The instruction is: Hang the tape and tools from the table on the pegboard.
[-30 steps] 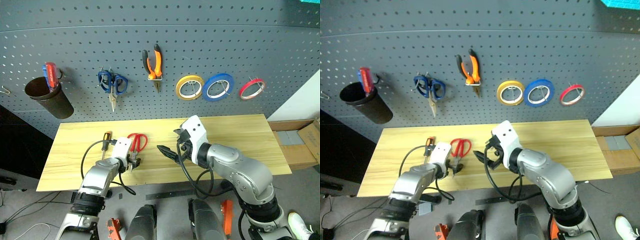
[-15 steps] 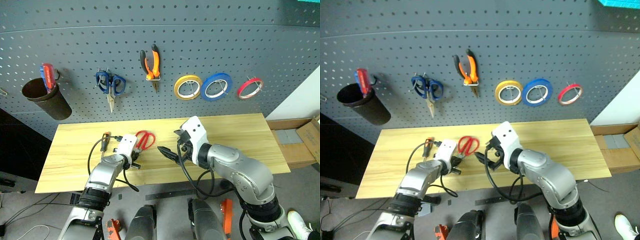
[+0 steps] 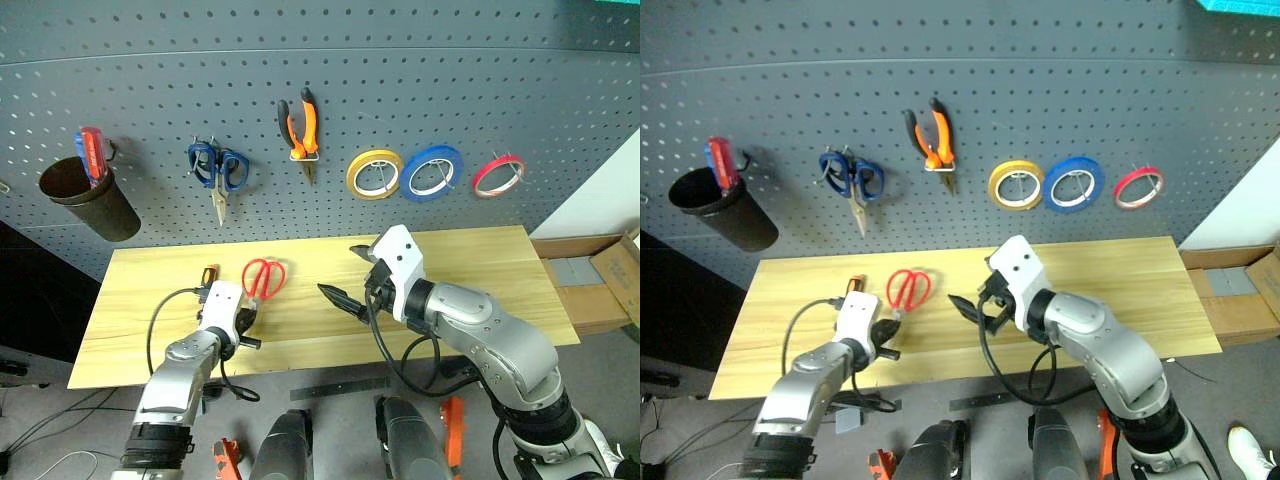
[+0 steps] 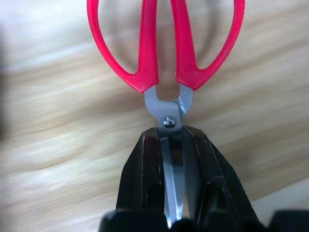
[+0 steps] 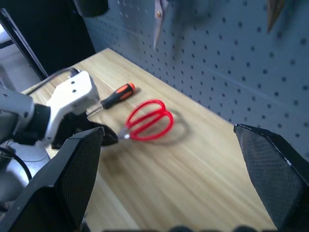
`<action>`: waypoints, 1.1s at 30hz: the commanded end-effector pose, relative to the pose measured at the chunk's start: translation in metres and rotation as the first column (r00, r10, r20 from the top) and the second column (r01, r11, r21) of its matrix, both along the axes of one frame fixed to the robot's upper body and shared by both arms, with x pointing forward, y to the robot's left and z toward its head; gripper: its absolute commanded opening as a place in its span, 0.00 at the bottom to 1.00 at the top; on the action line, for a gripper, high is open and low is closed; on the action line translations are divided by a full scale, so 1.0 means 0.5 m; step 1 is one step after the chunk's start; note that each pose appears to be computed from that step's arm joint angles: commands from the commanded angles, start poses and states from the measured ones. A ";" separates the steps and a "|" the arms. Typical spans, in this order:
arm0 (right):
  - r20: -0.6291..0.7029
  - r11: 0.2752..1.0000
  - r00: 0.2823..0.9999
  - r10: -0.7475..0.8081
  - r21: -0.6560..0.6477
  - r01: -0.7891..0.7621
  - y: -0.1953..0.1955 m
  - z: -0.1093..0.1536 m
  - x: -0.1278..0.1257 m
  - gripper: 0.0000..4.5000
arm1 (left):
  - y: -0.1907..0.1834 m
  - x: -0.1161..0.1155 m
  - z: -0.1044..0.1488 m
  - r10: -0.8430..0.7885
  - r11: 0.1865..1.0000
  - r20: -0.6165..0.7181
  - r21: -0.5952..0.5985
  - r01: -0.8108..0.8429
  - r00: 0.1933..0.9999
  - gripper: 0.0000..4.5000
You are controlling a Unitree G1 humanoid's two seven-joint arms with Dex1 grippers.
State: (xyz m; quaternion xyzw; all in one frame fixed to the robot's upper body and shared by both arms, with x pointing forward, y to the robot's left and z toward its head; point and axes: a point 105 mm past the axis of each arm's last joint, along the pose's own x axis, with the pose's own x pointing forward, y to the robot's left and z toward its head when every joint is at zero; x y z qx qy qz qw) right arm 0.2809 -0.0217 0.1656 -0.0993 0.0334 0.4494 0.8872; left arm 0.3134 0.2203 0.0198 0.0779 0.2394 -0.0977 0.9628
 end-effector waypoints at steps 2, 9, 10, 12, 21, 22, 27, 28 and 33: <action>0.184 0.995 0.978 0.096 0.018 -0.101 -0.004 0.065 -0.030 1.00 | 0.012 -0.007 0.124 0.001 1.000 0.341 -0.028 0.009 0.940 0.05; 0.327 0.983 0.936 0.132 0.079 -0.166 -0.017 0.140 -0.036 1.00 | 0.004 -0.060 0.217 -0.080 0.996 0.531 0.070 0.050 0.844 0.05; 0.328 0.981 0.935 0.132 0.093 -0.171 -0.018 0.145 -0.035 1.00 | 0.003 -0.064 0.224 -0.081 0.996 0.544 0.077 0.046 0.835 0.05; 0.356 0.981 0.928 0.108 0.116 -0.158 -0.023 0.157 -0.029 1.00 | 0.001 -0.072 0.237 -0.084 0.996 0.567 0.083 0.045 0.820 0.05; 0.425 0.986 0.905 -0.010 0.153 -0.061 -0.046 0.181 0.014 1.00 | 0.001 -0.060 0.294 -0.092 0.993 0.658 0.118 0.018 0.748 0.05; 0.428 0.986 0.904 -0.014 0.154 -0.057 -0.046 0.181 0.016 1.00 | 0.000 -0.059 0.300 -0.098 0.992 0.667 0.124 0.019 0.738 0.05; 0.432 0.987 0.902 -0.026 0.155 -0.046 -0.051 0.179 0.018 1.00 | -0.009 -0.070 0.313 -0.125 0.987 0.689 0.158 0.021 0.714 0.05; 0.433 0.987 0.901 -0.027 0.155 -0.045 -0.052 0.179 0.018 1.00 | -0.011 -0.074 0.312 -0.129 0.986 0.688 0.163 0.020 0.714 0.05; 0.434 0.987 0.901 -0.024 0.151 -0.047 -0.057 0.176 0.018 1.00 | -0.027 -0.091 0.311 -0.157 0.982 0.690 0.186 0.037 0.707 0.05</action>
